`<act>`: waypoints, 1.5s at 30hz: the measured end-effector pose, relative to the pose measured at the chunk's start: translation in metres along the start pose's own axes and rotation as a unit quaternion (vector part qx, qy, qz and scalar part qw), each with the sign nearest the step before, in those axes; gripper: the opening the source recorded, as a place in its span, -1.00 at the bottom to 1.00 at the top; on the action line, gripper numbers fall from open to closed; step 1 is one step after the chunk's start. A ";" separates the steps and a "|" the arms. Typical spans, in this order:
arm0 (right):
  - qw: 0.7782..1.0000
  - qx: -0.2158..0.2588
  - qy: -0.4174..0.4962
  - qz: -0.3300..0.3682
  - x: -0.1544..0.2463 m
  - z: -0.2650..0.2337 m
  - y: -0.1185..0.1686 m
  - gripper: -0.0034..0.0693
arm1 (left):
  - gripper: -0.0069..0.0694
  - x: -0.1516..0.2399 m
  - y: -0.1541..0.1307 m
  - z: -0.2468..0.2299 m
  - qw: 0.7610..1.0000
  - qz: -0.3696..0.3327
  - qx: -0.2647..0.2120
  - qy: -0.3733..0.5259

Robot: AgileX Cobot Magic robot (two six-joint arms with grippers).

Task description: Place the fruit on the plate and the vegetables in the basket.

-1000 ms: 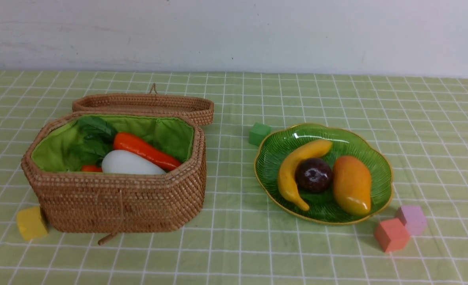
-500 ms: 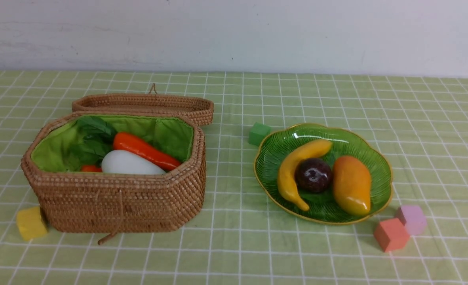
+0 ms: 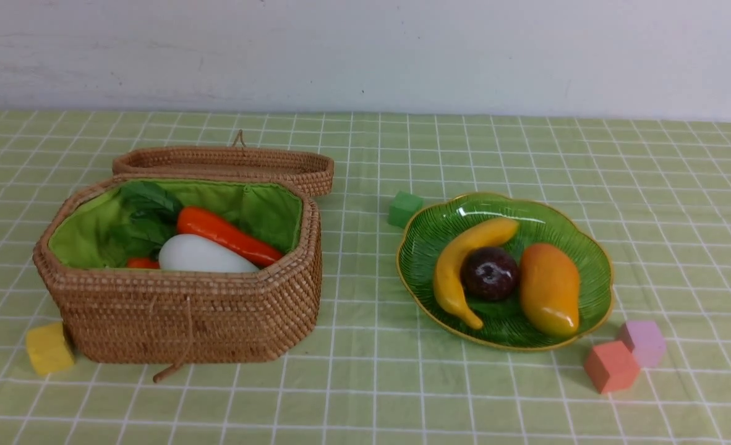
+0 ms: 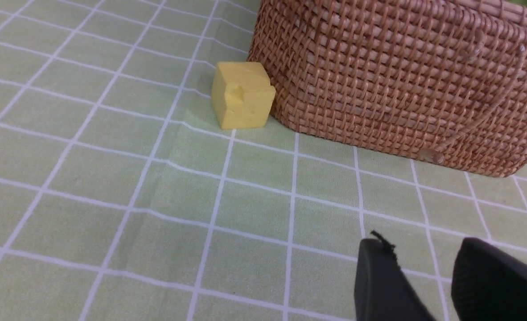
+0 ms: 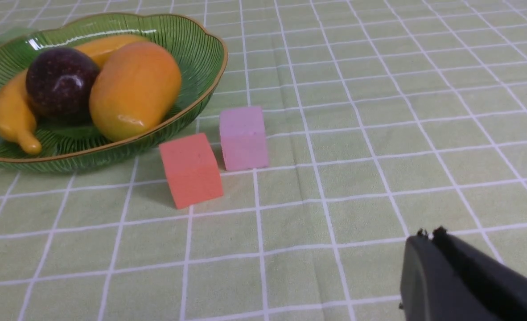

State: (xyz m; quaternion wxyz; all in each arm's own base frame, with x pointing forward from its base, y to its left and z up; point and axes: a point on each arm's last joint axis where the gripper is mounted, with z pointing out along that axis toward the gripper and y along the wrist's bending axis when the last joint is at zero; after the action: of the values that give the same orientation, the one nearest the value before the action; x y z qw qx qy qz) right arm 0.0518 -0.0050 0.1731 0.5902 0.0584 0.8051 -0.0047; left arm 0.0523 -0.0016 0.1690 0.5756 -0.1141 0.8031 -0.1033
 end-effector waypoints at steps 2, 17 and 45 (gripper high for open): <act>1.000 0.000 0.000 0.000 0.000 0.000 0.000 -0.87 | -0.19 0.000 0.000 0.000 1.000 0.000 0.000 0.000; 1.000 0.000 0.000 0.003 0.000 0.000 0.000 -0.83 | -0.19 0.000 0.000 0.000 1.000 0.000 0.000 0.000; 1.000 0.000 0.000 0.003 0.000 0.000 0.000 -0.73 | -0.19 0.000 0.000 0.000 1.000 0.000 0.000 0.000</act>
State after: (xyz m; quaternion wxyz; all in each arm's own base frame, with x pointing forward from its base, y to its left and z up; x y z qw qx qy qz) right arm 0.0518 -0.0050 0.1731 0.5903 0.0604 0.8049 -0.0032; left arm 0.0523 -0.0016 0.1690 0.5756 -0.1141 0.8031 -0.1033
